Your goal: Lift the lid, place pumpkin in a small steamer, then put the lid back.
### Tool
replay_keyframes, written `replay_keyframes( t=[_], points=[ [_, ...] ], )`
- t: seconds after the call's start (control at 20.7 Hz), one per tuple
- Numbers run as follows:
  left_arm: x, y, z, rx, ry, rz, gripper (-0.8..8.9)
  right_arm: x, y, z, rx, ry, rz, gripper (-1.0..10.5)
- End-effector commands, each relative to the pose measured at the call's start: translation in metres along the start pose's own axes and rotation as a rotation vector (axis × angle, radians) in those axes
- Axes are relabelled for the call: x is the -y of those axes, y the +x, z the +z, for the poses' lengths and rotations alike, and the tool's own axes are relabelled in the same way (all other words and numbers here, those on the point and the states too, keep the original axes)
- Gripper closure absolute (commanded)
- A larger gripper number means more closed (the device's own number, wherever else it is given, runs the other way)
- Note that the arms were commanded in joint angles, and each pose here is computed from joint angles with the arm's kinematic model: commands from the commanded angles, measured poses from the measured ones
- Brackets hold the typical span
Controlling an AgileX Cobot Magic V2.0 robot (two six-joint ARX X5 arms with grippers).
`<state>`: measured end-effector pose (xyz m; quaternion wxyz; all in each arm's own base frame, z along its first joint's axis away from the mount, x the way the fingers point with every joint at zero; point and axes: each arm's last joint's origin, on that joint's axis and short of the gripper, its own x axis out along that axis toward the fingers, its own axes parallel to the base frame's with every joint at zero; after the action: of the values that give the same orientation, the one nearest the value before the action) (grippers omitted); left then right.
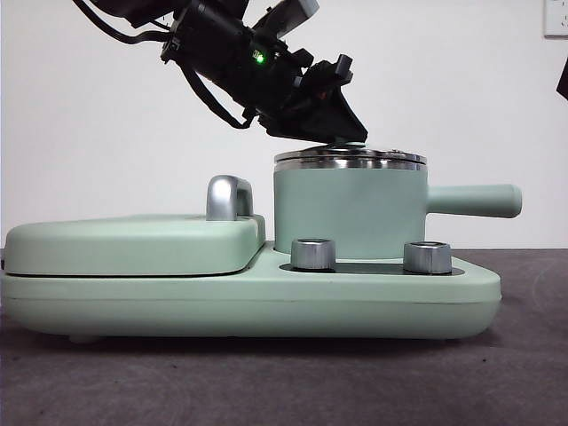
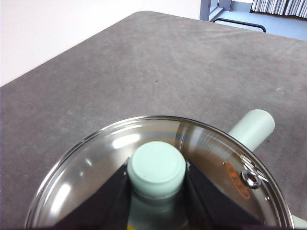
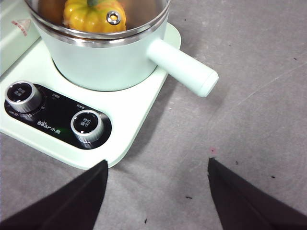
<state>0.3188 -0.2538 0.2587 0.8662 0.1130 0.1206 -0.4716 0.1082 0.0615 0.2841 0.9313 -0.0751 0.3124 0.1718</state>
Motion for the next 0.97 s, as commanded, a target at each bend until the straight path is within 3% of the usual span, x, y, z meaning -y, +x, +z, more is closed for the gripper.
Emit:
replay_keyframes(
  t=[0.05, 0.39, 0.44, 0.53, 0.63, 0.82, 0.97],
  points=[
    [0.001, 0.005, 0.004, 0.002, 0.008, -0.009, 8.04, -0.001, -0.001, 0.002, 0.01, 0.009, 0.0, 6.3],
    [0.001, 0.004, -0.001, -0.043, -0.008, -0.016, 8.01, 0.0, -0.001, 0.002, 0.012, 0.009, -0.018, 6.3],
    [0.001, 0.004, -0.001, -0.042, -0.008, -0.016, 7.54, 0.0, -0.001, 0.002, 0.012, 0.009, -0.018, 6.3],
    [0.001, 0.005, 0.0, -0.033, -0.016, -0.014, 5.65, 0.0, -0.001, 0.002, 0.012, 0.009, -0.018, 6.3],
    [0.001, 0.004, 0.001, -0.03, -0.016, -0.014, 5.25, 0.0, -0.001, 0.002, 0.012, 0.009, -0.018, 6.3],
    [0.001, -0.012, 0.012, -0.038, -0.117, -0.008, 5.25, 0.0, -0.001, 0.002, 0.012, 0.008, -0.017, 6.3],
    [0.001, -0.038, 0.024, -0.085, -0.251, 0.005, 5.25, 0.0, -0.001, 0.002, 0.012, 0.008, -0.016, 6.3]
  ],
)
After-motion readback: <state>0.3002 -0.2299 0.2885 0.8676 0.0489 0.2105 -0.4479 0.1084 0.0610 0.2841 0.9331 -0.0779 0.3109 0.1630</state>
